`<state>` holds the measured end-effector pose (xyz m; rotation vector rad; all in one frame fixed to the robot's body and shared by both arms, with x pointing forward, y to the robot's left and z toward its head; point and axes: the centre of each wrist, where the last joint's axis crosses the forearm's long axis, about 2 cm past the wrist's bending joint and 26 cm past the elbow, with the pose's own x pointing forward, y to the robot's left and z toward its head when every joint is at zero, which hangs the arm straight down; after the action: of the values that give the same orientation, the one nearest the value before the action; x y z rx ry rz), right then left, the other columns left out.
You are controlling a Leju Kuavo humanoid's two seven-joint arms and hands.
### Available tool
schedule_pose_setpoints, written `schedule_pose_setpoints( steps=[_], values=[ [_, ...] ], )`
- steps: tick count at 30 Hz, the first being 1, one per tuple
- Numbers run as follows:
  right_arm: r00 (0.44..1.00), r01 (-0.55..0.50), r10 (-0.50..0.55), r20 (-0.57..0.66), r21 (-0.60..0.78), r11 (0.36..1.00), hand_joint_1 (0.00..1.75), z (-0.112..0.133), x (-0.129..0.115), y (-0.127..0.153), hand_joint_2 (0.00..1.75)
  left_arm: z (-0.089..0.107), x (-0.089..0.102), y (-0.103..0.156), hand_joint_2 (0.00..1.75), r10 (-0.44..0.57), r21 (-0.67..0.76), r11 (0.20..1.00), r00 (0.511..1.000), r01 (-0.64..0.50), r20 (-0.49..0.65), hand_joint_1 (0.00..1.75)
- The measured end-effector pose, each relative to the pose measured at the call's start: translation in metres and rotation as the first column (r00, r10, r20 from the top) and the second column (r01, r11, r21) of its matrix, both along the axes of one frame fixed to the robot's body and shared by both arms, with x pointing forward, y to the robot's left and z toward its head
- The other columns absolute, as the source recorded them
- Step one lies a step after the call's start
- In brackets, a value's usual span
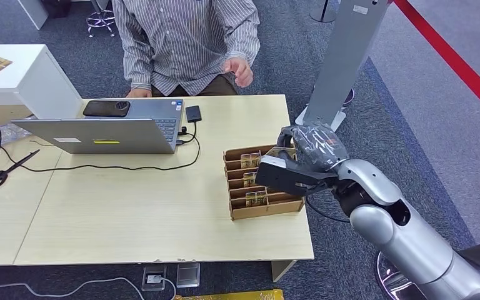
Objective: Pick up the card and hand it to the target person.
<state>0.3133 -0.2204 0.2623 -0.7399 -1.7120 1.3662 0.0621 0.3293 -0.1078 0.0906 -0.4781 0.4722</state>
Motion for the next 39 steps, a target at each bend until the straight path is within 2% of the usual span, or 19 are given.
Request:
schedule_pose_setpoints(
  steps=[5,9,15,21,25,36,39],
  values=[
    [0.978,-0.035,0.022,0.205,0.057,0.998,1.75,0.001,0.005,0.008,1.75,0.000,0.001,-0.001,0.00,-0.016,-0.003,1.000,1.000,0.016,0.003,0.00],
    [0.951,-0.052,0.015,0.308,0.113,0.992,1.75,-0.010,0.012,0.012,1.75,0.000,0.001,-0.003,0.00,-0.021,-0.007,1.000,1.000,0.021,0.008,0.00],
    [0.946,-0.033,-0.011,0.325,0.129,0.991,1.75,-0.024,0.020,0.016,1.75,0.000,0.002,-0.004,0.00,-0.025,-0.007,1.000,1.000,0.025,0.011,0.00],
    [0.932,-0.057,-0.029,0.362,0.223,0.973,1.75,-0.039,0.024,0.019,1.75,0.000,0.002,-0.004,0.00,-0.029,-0.002,1.000,0.999,0.029,0.015,0.00],
    [0.942,-0.038,-0.050,0.331,0.254,0.966,0.00,-0.046,0.025,0.019,1.75,0.000,0.002,-0.004,0.00,-0.034,0.003,0.999,0.999,0.034,0.011,0.00],
    [0.980,-0.006,-0.065,0.189,0.353,0.935,0.00,-0.058,0.024,0.016,1.75,0.000,0.001,-0.004,0.00,-0.037,0.008,0.999,0.999,0.037,0.000,0.00],
    [0.996,0.011,-0.048,0.072,0.450,0.893,0.00,-0.065,0.019,0.015,1.75,0.000,0.001,-0.004,0.00,-0.025,0.010,1.000,1.000,0.025,-0.013,0.00]
  ],
)
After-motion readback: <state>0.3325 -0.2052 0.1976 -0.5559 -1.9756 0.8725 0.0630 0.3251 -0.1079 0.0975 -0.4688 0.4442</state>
